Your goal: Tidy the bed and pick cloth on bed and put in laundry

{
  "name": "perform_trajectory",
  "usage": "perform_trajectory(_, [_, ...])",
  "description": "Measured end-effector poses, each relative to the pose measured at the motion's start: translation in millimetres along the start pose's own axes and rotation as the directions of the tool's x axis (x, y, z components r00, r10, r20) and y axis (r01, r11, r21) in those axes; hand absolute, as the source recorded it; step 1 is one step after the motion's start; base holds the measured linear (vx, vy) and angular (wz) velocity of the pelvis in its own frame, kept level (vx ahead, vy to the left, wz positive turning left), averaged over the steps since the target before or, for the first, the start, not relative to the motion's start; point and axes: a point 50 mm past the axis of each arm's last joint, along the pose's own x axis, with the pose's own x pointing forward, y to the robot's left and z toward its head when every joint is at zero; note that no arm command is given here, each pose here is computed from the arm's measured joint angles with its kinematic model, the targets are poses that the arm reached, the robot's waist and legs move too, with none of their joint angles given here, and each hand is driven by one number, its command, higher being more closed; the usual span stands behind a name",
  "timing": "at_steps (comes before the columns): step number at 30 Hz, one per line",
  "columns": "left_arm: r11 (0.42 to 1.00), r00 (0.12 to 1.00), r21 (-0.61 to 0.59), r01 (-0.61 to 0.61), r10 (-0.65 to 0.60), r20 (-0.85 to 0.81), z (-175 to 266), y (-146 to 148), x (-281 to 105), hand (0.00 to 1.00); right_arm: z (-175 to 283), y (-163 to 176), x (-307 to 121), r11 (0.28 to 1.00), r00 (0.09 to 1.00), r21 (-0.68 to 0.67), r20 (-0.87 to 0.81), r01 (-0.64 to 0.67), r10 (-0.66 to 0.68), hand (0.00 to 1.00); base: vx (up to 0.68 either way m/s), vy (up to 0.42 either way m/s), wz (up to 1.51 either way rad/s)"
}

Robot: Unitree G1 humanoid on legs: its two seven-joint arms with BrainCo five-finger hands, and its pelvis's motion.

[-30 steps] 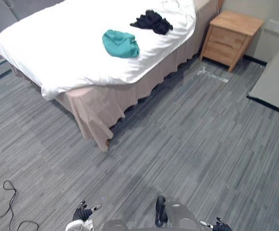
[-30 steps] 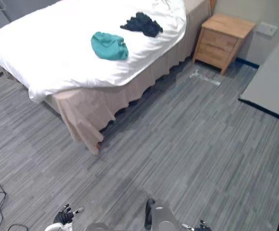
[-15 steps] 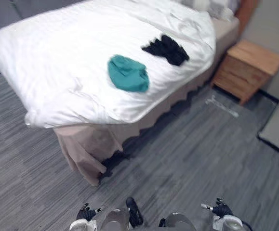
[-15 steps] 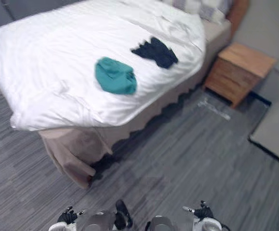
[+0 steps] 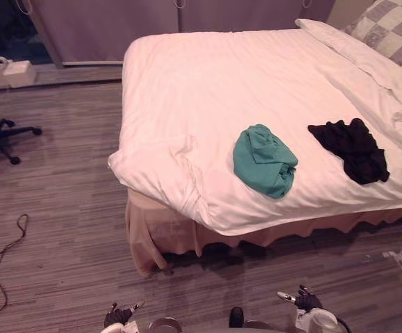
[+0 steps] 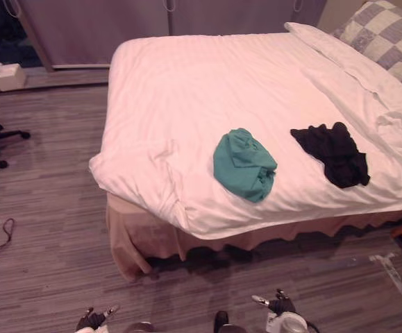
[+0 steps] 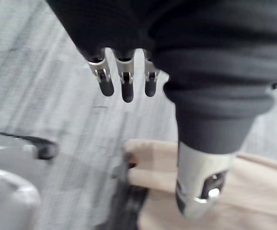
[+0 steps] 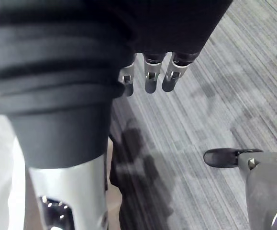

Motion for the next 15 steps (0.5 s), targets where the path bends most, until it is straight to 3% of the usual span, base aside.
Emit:
perform_trajectory(2, [0.997,0.959,0.065,0.037,-0.054,0.277,60,-13,18,0.00,-23,-6,-5,0.999,0.998,0.012,-0.058,0.030,-0.029,0.00,-0.01,0.017,0.54])
perform_trajectory(6, [0.977,0.843,0.198,0.074,-0.168,0.511,124,-26,30,0.00,-37,-10,-9,0.999,0.994,0.008,-0.093,0.052,-0.051,0.00,-0.05,-0.003,-0.04])
perform_trajectory(11, [0.935,0.811,0.288,0.209,-0.330,0.483,157,-57,48,0.00,-49,-6,-14,0.999,0.993,-0.030,-0.115,0.034,-0.037,0.00,-0.09,-0.024,-0.19])
perform_trajectory(15, [0.926,0.860,0.318,0.202,-0.323,0.394,171,-70,75,0.00,-36,8,-10,0.998,0.997,-0.055,-0.078,-0.015,0.011,0.00,-0.09,-0.011,-0.47])
